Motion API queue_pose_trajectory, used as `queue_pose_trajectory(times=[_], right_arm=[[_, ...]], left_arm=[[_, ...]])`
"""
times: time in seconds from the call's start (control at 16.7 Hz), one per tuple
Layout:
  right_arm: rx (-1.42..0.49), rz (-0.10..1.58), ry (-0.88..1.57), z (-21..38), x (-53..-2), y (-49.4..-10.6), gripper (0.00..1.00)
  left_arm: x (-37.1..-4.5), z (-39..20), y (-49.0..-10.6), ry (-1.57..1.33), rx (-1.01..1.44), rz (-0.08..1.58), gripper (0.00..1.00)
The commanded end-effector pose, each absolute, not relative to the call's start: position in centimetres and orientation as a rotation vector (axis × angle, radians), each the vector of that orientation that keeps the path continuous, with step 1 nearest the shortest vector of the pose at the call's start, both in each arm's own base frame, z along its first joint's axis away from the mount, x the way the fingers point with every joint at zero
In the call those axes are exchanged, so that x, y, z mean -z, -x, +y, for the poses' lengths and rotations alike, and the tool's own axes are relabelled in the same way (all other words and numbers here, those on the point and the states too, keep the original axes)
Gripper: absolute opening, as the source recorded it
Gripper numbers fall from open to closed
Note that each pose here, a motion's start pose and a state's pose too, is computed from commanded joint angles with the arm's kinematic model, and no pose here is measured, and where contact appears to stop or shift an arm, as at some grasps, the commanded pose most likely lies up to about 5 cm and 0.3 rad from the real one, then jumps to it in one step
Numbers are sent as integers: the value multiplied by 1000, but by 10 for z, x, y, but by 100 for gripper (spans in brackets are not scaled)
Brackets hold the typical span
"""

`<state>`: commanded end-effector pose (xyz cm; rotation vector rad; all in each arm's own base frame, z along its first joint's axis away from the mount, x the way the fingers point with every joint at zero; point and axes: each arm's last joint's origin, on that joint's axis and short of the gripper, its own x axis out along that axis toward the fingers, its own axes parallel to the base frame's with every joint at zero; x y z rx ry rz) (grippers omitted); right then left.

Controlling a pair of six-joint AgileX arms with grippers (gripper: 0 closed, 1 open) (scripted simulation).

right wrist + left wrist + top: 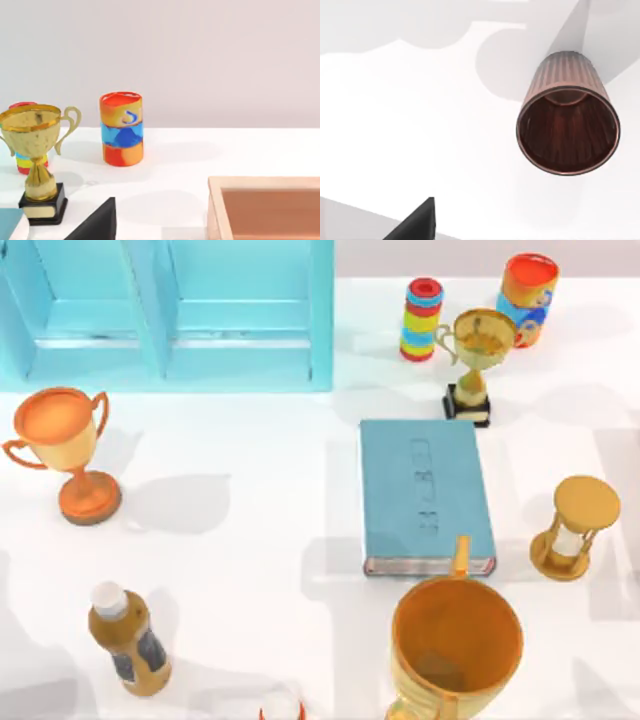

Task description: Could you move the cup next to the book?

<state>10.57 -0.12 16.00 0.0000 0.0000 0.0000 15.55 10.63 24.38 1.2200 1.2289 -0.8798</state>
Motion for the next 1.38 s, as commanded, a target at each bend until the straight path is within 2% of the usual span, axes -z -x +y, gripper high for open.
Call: queue_pose_trajectory(times=[0.36, 0.84, 1.02, 1.38], right_arm=[[0, 0, 0, -1, -160, -106, 100], [0, 0, 0, -1, -160, -106, 100], [0, 0, 0, -1, -160, -106, 100], [0, 0, 0, -1, -160, -106, 100]], left_arm=[[-248, 132, -162, -1228, 1189, 1209, 100], [-247, 134, -163, -1229, 1223, 1200, 100], [-229, 136, -164, -1220, 1227, 1202, 100], [-163, 138, -166, -1232, 1215, 1201, 100]])
